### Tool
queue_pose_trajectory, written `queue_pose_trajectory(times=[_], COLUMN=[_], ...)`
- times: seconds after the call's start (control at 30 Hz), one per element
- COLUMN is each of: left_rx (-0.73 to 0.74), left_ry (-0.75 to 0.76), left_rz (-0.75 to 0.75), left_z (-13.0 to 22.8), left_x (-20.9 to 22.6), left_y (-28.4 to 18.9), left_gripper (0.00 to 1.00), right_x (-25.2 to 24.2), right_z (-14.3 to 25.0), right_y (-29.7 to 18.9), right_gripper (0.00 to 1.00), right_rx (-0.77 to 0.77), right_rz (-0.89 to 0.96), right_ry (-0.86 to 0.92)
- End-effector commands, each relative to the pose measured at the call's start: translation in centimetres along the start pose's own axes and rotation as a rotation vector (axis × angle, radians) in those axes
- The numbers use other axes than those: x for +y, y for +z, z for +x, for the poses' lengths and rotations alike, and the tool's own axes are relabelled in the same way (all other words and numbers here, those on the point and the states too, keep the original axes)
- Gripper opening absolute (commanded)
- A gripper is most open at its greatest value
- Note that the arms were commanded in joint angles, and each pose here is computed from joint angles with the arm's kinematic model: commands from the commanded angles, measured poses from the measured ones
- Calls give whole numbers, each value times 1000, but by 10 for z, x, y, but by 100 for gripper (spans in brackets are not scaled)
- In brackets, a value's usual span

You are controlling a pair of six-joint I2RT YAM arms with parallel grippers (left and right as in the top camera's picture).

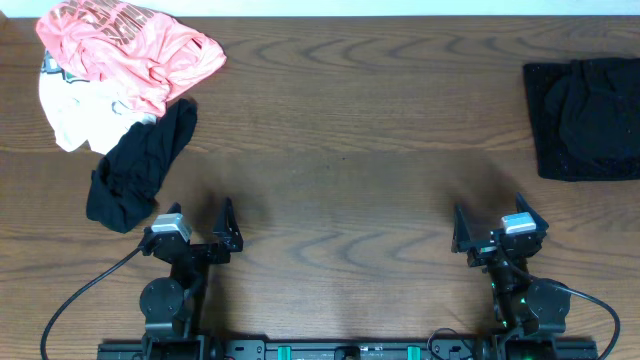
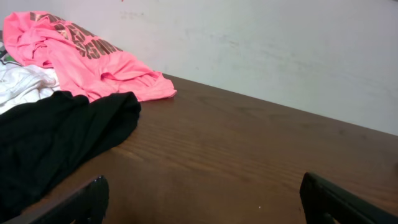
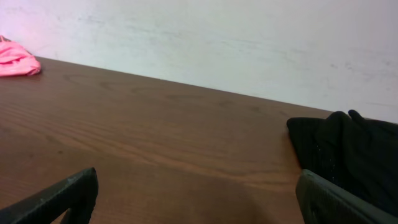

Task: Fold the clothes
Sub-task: 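Raise both grippers from rest toward the clothes pile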

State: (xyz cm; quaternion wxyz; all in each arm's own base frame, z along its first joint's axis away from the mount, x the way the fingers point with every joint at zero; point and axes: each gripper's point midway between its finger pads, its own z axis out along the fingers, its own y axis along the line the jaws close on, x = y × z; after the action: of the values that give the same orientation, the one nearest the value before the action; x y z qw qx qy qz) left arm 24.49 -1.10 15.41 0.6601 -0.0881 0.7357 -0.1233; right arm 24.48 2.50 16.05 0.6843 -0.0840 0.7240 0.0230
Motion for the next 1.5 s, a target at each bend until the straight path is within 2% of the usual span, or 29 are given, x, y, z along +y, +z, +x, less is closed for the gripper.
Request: queue_pose_trajectory(times=[0.0, 1.27, 1.37, 1.47], left_rx=[48, 48, 45, 31], left_ry=[17, 17, 17, 3], left_rz=[1, 2, -3, 25], left_z=[15, 15, 14, 10], left_x=[2, 2, 2, -3], left_y=[1, 1, 1, 1], left_gripper=[98, 98, 98, 98], right_x=[-3, -3, 9, 39], right_z=[2, 2, -1, -14], right_y=[0, 0, 0, -5], right_gripper=[99, 99, 99, 99], right_rx=[7, 6, -9, -67], right_rz=[15, 14, -54, -232], right_ry=[-9, -9, -10, -23])
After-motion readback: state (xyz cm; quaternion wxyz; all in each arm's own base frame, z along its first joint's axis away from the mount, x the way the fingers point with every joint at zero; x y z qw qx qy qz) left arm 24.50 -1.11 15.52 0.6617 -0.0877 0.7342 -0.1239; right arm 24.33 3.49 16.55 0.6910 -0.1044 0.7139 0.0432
